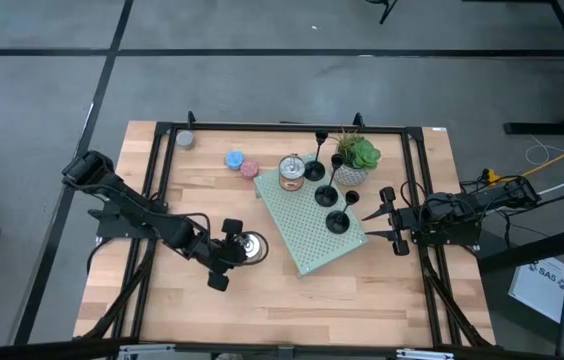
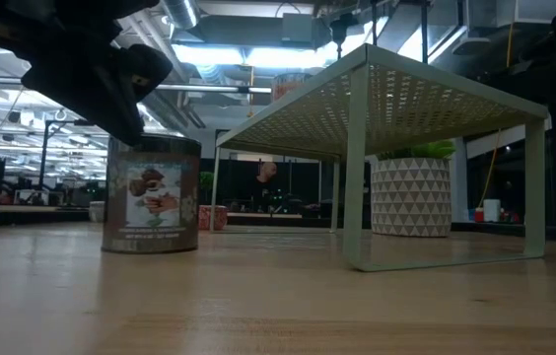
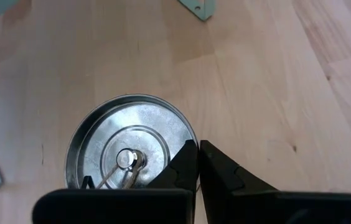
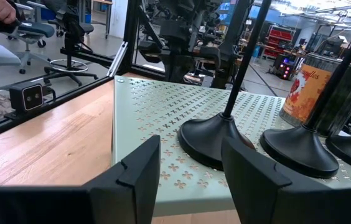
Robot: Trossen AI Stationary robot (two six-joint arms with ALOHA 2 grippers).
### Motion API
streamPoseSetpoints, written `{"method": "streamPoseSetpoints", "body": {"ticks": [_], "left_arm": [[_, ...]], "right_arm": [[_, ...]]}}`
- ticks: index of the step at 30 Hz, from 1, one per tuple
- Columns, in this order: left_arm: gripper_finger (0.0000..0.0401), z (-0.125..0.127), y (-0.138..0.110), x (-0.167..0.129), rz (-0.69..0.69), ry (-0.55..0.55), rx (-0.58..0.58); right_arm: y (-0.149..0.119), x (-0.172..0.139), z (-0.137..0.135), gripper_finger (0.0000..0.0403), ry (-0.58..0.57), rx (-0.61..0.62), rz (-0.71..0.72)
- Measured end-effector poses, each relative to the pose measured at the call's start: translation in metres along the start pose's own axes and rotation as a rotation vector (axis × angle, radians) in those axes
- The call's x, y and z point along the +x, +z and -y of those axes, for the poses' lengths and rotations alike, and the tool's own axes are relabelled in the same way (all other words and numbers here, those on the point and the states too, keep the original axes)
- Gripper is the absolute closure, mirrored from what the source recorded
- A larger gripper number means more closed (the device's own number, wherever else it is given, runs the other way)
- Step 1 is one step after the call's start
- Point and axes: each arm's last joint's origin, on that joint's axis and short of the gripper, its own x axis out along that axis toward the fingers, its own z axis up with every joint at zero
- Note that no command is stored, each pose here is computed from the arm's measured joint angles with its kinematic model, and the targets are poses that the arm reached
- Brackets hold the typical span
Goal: Pick & Place candle stick holders
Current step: Put the brown canned scented candle on the shelf aligned with the other canned scented candle
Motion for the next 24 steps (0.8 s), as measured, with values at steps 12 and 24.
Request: {"method": "streamPoseSetpoints", "body": {"ticks": [12, 24], "left_arm": [[0.0399, 0.000, 0.001, 0.000, 0.009, 0.010, -0.009], [0.0399, -0.003, 0.010, -0.022, 0.105, -0.009, -0.049]], "right_arm": [[0.000, 0.000, 0.000, 0.0231, 0.000, 0.000, 0.000], [0.000, 0.000, 0.000, 0.0231, 0.000, 0.000, 0.000]]}}
